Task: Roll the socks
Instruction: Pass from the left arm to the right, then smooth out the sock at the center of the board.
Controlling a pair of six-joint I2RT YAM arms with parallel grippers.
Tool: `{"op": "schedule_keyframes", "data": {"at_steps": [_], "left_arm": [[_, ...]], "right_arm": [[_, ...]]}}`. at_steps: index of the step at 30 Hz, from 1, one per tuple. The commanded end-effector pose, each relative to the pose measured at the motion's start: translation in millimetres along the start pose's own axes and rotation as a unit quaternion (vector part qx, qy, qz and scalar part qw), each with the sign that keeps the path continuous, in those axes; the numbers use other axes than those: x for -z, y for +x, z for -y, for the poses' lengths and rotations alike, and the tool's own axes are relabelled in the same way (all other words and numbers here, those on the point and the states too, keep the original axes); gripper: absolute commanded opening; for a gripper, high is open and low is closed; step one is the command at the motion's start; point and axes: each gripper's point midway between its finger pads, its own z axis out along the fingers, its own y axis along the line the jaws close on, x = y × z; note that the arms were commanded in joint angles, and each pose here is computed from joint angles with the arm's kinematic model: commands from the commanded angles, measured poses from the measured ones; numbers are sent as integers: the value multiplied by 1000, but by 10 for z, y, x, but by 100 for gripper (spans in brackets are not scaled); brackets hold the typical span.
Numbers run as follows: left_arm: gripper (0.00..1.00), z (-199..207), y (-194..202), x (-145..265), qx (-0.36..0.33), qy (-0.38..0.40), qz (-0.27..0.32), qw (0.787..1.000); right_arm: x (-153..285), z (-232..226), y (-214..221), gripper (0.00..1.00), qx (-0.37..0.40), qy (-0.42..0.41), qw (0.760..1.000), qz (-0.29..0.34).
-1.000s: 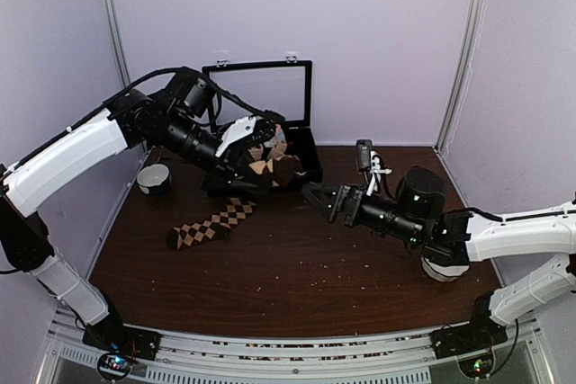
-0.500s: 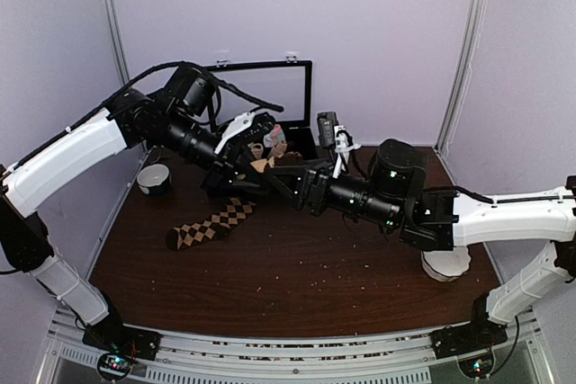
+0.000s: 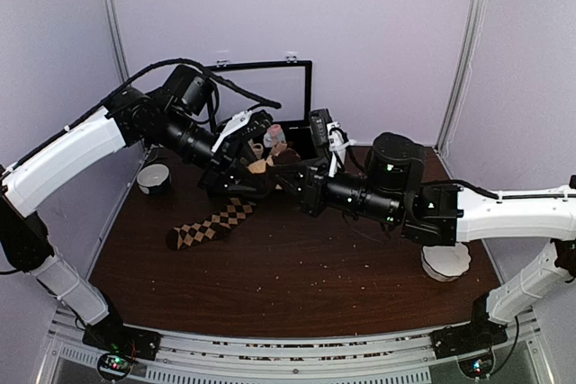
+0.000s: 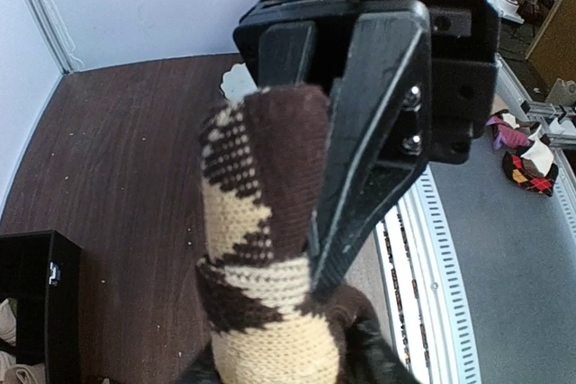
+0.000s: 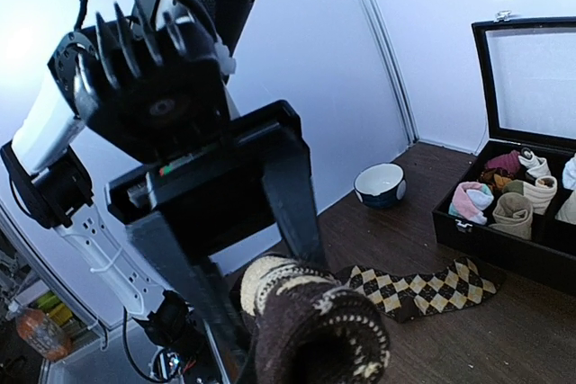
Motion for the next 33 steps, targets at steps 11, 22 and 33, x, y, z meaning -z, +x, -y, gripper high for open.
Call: {"op": "schedule_keyframes", "data": {"at_steps": [11,22,33], "left_arm": [[98,-160,200,472,-65,-157,-86,982],[98,-61,349,596,-38,-127,-86,987],[59,507,227,395,-3,40,13,999]], "right_arm": [[273,93,335,0,123,27,981,-147],[141,5,553,0,175,11,961,-215],[-32,-359,525,0,209,-37,953,-215]]}}
